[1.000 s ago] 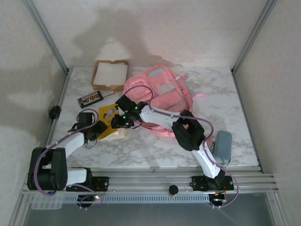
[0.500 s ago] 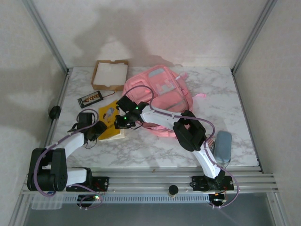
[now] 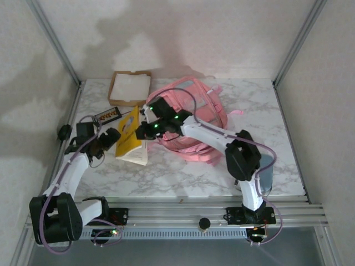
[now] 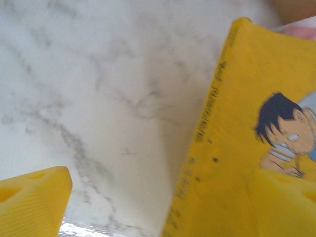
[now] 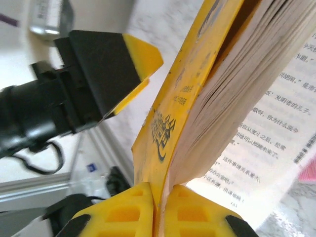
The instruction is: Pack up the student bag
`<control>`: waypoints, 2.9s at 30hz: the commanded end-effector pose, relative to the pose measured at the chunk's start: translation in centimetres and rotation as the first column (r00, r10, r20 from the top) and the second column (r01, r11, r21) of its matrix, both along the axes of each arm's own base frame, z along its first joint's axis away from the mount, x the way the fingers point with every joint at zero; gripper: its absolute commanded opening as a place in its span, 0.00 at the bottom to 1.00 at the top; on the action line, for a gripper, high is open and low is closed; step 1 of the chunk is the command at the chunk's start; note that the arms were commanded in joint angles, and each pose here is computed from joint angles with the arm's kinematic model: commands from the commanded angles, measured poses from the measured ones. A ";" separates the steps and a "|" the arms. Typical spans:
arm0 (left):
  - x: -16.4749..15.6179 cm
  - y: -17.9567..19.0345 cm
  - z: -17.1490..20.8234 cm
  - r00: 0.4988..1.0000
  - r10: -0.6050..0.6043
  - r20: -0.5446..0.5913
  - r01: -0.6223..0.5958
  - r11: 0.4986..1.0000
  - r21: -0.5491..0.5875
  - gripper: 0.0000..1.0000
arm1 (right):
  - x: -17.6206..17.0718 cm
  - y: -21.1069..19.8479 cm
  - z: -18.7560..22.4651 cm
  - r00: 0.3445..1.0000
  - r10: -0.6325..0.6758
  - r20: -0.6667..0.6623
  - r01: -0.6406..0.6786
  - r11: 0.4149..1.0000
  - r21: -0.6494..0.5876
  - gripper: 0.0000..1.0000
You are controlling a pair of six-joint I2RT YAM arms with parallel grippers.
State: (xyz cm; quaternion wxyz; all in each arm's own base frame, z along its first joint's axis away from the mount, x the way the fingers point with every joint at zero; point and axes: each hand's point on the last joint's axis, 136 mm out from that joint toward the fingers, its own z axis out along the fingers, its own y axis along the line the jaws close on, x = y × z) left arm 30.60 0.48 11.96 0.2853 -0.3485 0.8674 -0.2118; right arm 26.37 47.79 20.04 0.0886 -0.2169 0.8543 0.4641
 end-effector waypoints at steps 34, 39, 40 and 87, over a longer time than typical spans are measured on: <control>1.6 -19.0 21.8 0.735 -0.265 0.625 0.593 0.699 -0.400 0.00 | 3.2 -13.7 10.5 0.994 -0.042 0.105 0.009 0.957 0.288 0.46; 1.7 -22.2 24.1 0.667 -0.268 0.695 0.667 0.630 -0.398 0.00 | 4.6 -17.6 10.3 0.987 -0.162 0.022 0.147 0.936 0.320 0.99; 1.8 -22.9 24.3 0.659 -0.272 0.701 0.679 0.615 -0.400 0.00 | 4.5 -17.7 10.6 0.987 -0.157 0.015 0.143 0.930 0.338 0.99; 5.9 -40.7 0.4 0.298 -0.937 -0.184 0.738 0.104 0.666 0.76 | 10.3 -46.8 4.8 0.518 -0.850 0.090 0.840 0.526 0.133 0.00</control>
